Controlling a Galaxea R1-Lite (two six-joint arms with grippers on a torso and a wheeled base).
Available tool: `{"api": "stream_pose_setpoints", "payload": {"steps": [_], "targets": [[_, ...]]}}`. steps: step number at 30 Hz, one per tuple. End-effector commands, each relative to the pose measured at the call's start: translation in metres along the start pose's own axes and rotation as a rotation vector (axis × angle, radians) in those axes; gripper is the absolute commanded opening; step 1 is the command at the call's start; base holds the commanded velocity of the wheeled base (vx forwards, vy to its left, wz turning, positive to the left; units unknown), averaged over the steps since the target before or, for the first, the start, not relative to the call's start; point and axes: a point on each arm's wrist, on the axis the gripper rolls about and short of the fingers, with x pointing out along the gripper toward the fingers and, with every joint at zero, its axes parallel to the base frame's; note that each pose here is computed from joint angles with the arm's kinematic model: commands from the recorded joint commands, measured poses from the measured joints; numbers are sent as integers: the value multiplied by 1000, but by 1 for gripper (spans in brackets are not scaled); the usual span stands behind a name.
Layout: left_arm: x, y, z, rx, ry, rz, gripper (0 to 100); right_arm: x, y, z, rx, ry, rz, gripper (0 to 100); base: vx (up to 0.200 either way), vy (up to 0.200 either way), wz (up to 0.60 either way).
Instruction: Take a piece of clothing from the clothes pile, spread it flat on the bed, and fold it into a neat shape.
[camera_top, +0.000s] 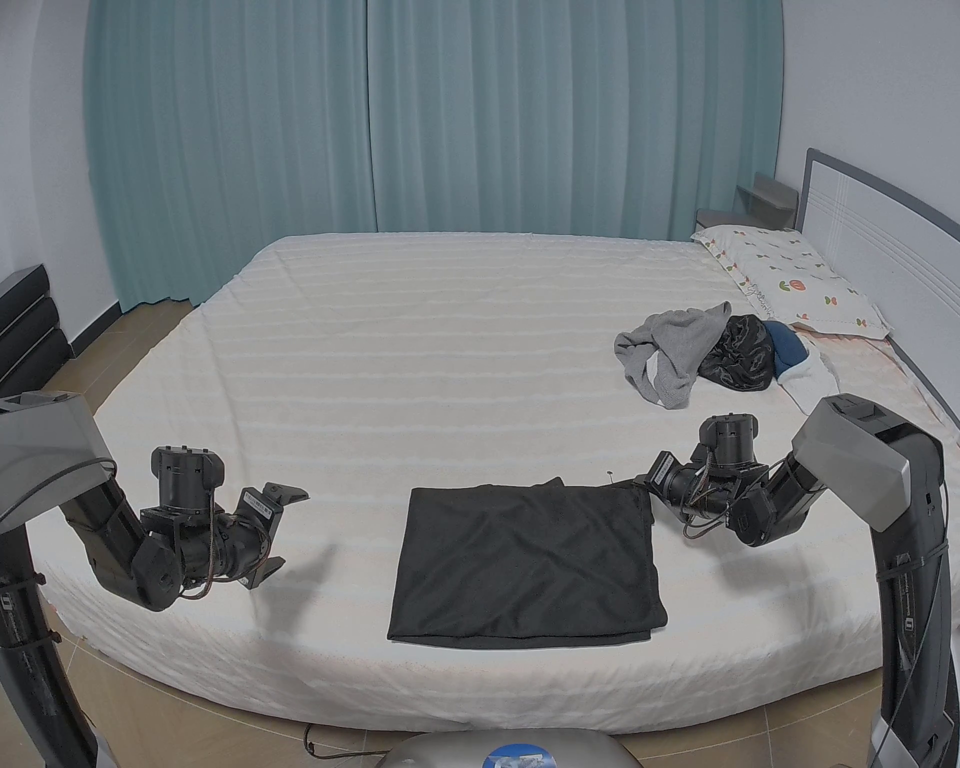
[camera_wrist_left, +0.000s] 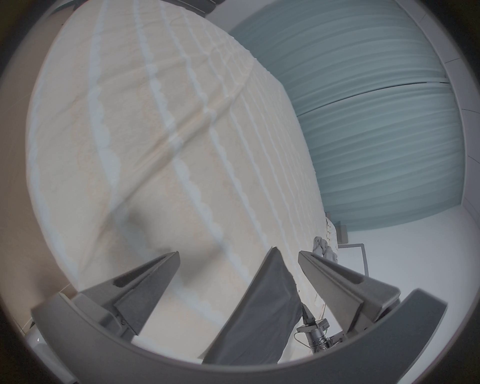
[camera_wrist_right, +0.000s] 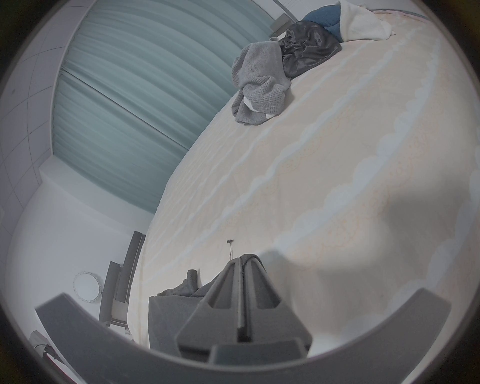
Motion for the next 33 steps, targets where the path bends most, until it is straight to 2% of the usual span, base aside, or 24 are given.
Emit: {"api": "stream_pose_setpoints", "payload": {"steps": [1,7,9,17,26,33], "targets": [[11,-12,-10,35,23,-27,100,0,-3,2,6,-8,-6,0,0,0,0],[42,-32,-32,206,-12,-27,100,4,-5,-8,3,5,-24,0,0,0,0],[58,-37,-38,233,0,-11,100,4,-4,-9,2,8,-24,0,0,0,0],[113,-73,-69,291,7,2,100,3,-6,-11,3,4,-36,0,0,0,0],[138,-82,-87,324,25,-39,100,3,-3,-12,-1,4,-30,0,0,0,0],[147,-84,-90,329,21,-38,100,3,0,-14,-11,-28,-17,0,0,0,0]]}}
